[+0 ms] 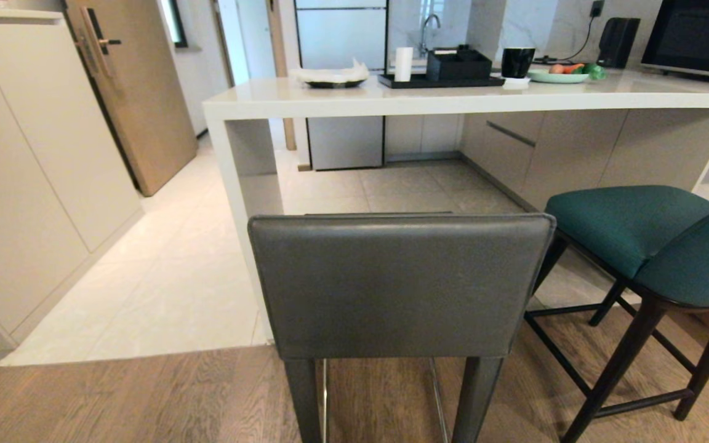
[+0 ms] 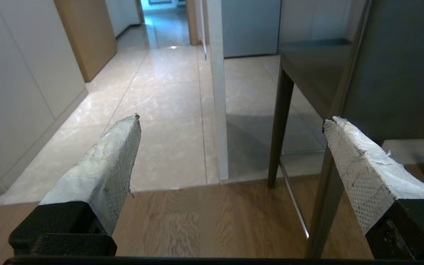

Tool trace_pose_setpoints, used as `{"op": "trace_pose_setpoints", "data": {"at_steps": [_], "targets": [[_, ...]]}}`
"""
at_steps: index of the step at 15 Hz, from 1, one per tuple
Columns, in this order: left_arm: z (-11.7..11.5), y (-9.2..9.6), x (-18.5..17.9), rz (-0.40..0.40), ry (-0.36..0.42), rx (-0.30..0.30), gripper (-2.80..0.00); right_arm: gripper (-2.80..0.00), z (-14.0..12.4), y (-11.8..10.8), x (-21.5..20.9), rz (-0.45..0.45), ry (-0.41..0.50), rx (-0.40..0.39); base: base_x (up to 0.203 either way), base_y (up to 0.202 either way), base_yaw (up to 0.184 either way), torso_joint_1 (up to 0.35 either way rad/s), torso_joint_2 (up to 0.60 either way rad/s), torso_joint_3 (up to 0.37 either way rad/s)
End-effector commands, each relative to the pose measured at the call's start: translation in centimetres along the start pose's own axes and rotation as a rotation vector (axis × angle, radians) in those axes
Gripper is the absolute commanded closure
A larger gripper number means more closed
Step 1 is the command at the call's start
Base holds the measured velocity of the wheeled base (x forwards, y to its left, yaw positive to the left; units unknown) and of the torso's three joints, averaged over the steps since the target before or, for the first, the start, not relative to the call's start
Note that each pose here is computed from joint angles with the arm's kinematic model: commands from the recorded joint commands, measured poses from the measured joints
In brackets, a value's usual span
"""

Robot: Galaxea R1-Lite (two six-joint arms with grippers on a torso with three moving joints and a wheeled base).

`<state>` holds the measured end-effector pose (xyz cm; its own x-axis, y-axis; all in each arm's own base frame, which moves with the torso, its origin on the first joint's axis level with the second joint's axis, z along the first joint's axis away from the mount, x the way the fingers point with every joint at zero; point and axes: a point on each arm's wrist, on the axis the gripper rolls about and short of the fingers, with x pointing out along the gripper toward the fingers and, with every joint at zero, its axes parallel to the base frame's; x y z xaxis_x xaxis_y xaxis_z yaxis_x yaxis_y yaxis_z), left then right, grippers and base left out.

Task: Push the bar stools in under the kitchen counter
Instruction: Push the blue chair back under the dining table

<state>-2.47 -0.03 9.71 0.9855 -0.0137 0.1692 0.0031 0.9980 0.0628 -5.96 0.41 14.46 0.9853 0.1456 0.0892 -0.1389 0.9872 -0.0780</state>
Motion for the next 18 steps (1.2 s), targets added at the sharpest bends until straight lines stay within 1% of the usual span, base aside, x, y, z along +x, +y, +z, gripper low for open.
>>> {"op": "trace_pose_setpoints", "data": {"at_steps": [1,2,3,4,6,7,8,10,12,14,18], "targets": [[-1.1,-0.1,0.1,-0.012,0.021,0.003,-2.8,-2.8,-2.0,-0.1,0.6,-0.075,0.059,0.004,0.0,0.0,0.0,0.0,0.0,0.0],[-1.1,-0.2,0.1,-0.041,0.009,0.0,-2.8,-2.8,-2.9,-0.3,1.0,-0.12,0.085,0.004,0.0,0.0,0.0,0.0,0.0,0.0],[-1.3,-0.2,0.1,-0.065,0.014,-0.001,-2.8,-2.8,-3.7,-0.4,1.5,-0.148,0.076,0.002,0.0,0.0,0.0,0.0,0.0,0.0],[-1.4,-0.2,0.1,-0.069,0.016,0.002,-2.8,-2.8,-4.5,-0.4,2.1,-0.163,0.055,-0.007,0.0,0.0,0.0,0.0,0.0,0.0],[-1.4,-0.2,0.1,-0.07,0.019,-0.004,-2.8,-2.8,-6.2,-0.5,2.9,-0.184,0.013,-0.05,0.0,0.0,0.0,0.0,0.0,0.0],[-1.4,-0.2,0.1,-0.067,0.019,-0.005,-2.8,-2.8,-6.4,-0.5,3.0,-0.187,0.01,-0.057,0.0,0.0,0.0,0.0,0.0,0.0],[-1.4,-0.2,0.1,-0.06,0.018,0.007,-2.8,-2.8,-6.3,-0.5,3.0,-0.174,0.007,-0.042,0.0,0.0,0.0,0.0,0.0,0.0],[-1.6,-0.2,0.1,-0.051,0.038,0.026,-2.8,-2.8,-7.0,-0.3,3.0,-0.134,0.071,-0.033,0.0,0.0,0.0,0.0,0.0,0.0],[-1.8,-0.2,0.1,-0.045,0.063,0.028,-2.8,-2.8,-7.5,-0.3,2.9,-0.125,0.121,-0.021,0.0,0.0,0.0,0.0,0.0,0.0],[-2.2,-0.2,0.1,-0.048,0.099,0.033,-2.8,-2.8,-7.4,-0.3,2.9,-0.121,0.113,-0.018,0.0,0.0,0.0,0.0,0.0,0.0],[-2.2,-0.2,0.1,-0.047,0.098,0.038,-2.8,-2.8,-7.4,-0.3,2.9,-0.124,0.113,-0.009,0.0,0.0,0.0,0.0,0.0,0.0]]}}
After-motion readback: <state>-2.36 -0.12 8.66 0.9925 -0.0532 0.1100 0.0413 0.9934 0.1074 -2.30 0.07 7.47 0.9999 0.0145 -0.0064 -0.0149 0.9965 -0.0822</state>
